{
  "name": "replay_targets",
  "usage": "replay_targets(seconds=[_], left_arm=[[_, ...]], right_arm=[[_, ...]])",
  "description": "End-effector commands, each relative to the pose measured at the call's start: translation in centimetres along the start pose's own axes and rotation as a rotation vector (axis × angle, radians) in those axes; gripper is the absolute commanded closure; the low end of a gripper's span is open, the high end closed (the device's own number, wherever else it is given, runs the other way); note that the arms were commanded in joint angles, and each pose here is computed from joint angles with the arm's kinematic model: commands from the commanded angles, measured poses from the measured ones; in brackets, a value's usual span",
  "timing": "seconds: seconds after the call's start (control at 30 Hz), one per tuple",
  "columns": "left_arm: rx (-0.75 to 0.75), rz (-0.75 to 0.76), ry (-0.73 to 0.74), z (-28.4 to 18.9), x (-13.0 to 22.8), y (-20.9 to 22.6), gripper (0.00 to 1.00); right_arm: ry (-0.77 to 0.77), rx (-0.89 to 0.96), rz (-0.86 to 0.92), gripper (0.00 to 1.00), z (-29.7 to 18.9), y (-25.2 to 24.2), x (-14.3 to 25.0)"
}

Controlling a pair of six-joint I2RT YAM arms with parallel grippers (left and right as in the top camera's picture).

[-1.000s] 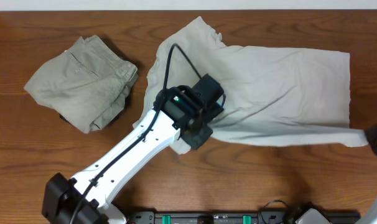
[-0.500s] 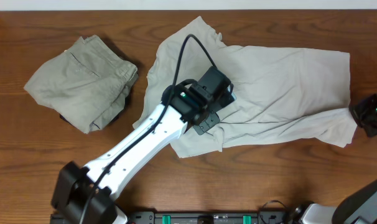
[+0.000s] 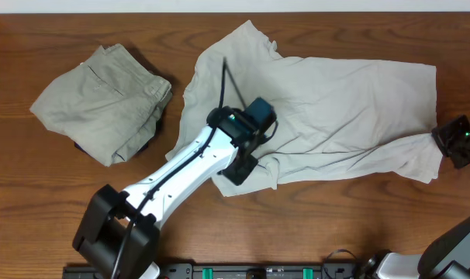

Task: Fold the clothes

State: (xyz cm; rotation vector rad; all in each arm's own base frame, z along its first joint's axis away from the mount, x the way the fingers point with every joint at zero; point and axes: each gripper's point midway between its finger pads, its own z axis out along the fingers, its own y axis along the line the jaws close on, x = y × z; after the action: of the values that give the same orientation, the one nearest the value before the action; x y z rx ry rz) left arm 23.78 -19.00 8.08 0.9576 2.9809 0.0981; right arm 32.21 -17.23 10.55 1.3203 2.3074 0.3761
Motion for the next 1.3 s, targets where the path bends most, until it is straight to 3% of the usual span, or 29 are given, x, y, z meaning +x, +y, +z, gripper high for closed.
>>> replay_targets(seconds=[0.0, 0.2, 0.37, 1.03, 1.17, 1.27], left_arm=[[-0.01, -0.226, 0.06, 2.5, 2.0, 1.3, 0.45], [0.131, -0.335, 0.074, 5.6, 2.9, 1.4, 0.42], [0.266, -0.307, 0.036, 6.1, 2.0, 0.2, 0.41], [0.306, -0.361, 0.094, 8.4, 3.1, -0.8, 0.44], [0.304, -0.393, 0.118, 9.0, 3.3, -0.6, 0.66], [0.304, -0.416, 0.12, 8.9, 3.3, -0.3, 0.91]], right_arm=[[-0.007, -0.013, 0.008, 0.99, -0.2, 0.5, -0.4], [-0.006, -0.013, 0.007, 0.99, -0.2, 0.5, -0.3], [-0.006, -0.012, 0.008, 0.99, -0.2, 0.5, -0.3], [0.009, -0.005, 0.014, 0.99, -0.2, 0.3, 0.0], [0.01, -0.005, 0.014, 0.99, -0.2, 0.3, 0.1], [0.009, -0.005, 0.014, 0.99, -0.2, 0.3, 0.0]])
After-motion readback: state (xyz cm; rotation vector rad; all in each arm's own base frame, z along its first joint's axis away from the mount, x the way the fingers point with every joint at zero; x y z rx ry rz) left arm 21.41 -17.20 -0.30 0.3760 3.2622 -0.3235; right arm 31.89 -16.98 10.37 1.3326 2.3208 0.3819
